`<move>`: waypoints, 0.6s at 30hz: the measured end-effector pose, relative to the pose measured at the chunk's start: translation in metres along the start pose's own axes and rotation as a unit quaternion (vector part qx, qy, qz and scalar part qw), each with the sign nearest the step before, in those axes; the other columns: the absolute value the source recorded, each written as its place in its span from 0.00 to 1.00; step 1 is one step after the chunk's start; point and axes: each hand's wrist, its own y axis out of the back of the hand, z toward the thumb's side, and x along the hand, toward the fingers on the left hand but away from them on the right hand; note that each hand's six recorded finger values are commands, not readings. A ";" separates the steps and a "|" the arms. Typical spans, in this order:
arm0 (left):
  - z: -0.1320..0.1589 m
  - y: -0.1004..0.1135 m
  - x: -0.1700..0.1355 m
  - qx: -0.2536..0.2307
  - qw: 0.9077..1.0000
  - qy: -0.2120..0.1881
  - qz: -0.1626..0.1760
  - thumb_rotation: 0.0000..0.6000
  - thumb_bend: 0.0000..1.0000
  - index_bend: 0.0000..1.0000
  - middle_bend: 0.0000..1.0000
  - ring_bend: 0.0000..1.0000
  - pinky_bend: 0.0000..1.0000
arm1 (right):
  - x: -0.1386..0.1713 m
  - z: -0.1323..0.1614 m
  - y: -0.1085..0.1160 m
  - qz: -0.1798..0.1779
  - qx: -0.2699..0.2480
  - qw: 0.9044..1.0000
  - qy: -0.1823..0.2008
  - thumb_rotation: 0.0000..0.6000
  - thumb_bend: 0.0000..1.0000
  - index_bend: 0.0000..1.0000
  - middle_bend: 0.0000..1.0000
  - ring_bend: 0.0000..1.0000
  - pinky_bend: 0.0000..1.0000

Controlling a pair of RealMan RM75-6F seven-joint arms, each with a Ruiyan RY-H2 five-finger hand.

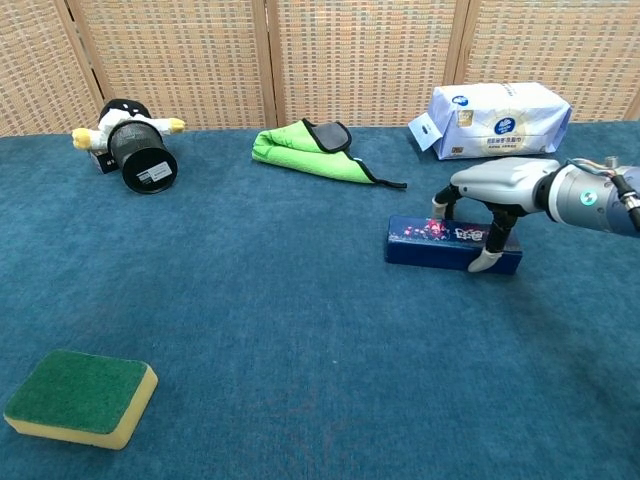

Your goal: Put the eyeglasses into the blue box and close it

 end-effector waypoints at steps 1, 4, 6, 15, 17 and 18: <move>0.000 0.000 0.000 0.000 1.000 0.000 0.000 1.00 0.00 0.00 0.00 0.00 0.00 | 0.001 0.000 0.000 0.002 -0.004 1.000 0.001 1.00 0.00 0.06 0.00 0.00 0.00; 0.001 0.000 0.000 -0.001 1.000 -0.001 0.000 1.00 0.00 0.00 0.00 0.00 0.00 | 0.004 0.001 0.005 0.004 -0.013 1.000 0.006 1.00 0.00 0.03 0.00 0.00 0.00; 0.002 -0.001 -0.001 -0.001 1.000 -0.004 -0.001 1.00 0.00 0.00 0.00 0.00 0.00 | 0.009 0.002 0.011 -0.002 -0.017 1.000 0.010 1.00 0.00 0.03 0.00 0.00 0.00; 0.014 0.006 -0.012 -0.002 0.999 -0.032 0.013 1.00 0.00 0.00 0.00 0.00 0.00 | 0.065 -0.008 0.050 -0.080 -0.047 0.996 0.018 1.00 0.00 0.02 0.00 0.00 0.00; 0.016 0.009 -0.016 -0.002 0.999 -0.039 0.019 1.00 0.00 0.00 0.00 0.00 0.00 | 0.085 -0.020 0.055 -0.106 -0.048 0.993 0.006 1.00 0.00 0.02 0.00 0.00 0.00; 0.017 0.010 -0.018 -0.001 0.999 -0.042 0.021 1.00 0.00 0.00 0.00 0.00 0.00 | 0.099 -0.030 0.056 -0.124 -0.048 0.991 -0.005 1.00 0.00 0.01 0.00 0.00 0.00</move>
